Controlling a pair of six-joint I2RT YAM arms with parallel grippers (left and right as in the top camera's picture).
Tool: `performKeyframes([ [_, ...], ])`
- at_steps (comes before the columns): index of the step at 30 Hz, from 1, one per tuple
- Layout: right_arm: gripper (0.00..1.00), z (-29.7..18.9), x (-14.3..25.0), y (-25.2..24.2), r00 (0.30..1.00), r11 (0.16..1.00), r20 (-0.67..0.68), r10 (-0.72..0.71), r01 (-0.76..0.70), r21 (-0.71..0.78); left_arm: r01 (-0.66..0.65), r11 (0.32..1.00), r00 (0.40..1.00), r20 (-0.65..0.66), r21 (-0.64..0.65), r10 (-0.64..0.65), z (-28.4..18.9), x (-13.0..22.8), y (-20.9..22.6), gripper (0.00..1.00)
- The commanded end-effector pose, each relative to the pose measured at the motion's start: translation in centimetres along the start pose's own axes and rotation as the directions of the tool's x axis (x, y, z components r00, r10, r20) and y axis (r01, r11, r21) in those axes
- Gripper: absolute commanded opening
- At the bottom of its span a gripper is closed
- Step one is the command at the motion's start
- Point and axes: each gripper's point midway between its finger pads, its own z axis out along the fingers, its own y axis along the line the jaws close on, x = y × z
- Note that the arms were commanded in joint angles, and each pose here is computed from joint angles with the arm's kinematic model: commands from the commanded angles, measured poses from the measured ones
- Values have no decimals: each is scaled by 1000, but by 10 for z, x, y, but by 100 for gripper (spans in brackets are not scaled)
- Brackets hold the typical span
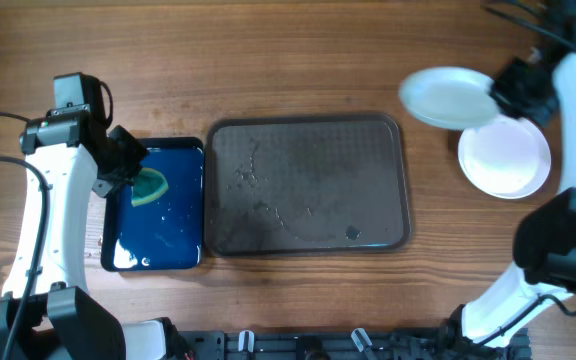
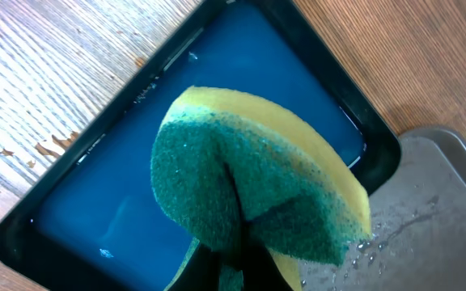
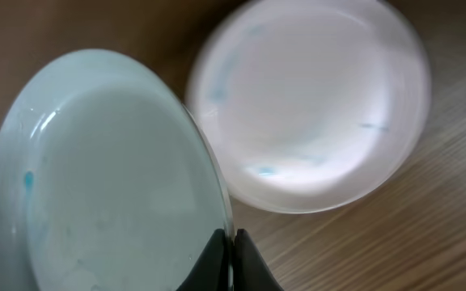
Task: Clean dirty plates on tray and stack at the side
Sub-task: 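Carry the plate right and stack it on the cleaned plates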
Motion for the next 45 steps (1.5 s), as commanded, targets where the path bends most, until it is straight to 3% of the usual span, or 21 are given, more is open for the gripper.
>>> performKeyframes([
  [1,4,23,0,-57,989,992,-73,125,-123,28,-41,999,999,26,-6,41,-4,-2,-5,4],
  [7,4,80,11,-137,929,936,-123,350,-342,80,-43,999,999,12,-16,43,-4,1,-3,4],
  [12,4,98,17,-139,916,927,-143,374,-372,37,-46,999,999,8,-23,46,-4,3,-1,4],
  [13,8,98,16,-137,918,928,-141,371,-370,31,-46,999,999,7,-23,46,-4,3,-1,4],
  [16,36,98,12,-126,924,932,-145,355,-362,-25,-47,999,999,8,-24,47,-4,3,-1,4],
  [19,37,95,4,-106,942,936,-156,297,-319,-146,-47,999,999,8,-24,47,-4,3,-1,4],
  [23,37,86,1,-95,955,943,-155,251,-278,-181,-56,998,998,8,-23,56,-4,2,-1,4],
  [28,36,22,-9,-37,999,937,-32,41,-49,-345,-126,988,991,23,-86,129,1,0,11,4],
  [32,40,-47,11,16,986,902,128,-108,151,-404,-130,985,991,-28,-109,128,23,18,23,4],
  [37,51,-114,77,81,903,790,296,-310,418,-448,-129,989,985,-127,-77,119,64,56,34,4],
  [45,54,-130,164,132,772,640,332,-541,635,-433,-125,991,982,-147,-40,118,93,76,40,4],
])
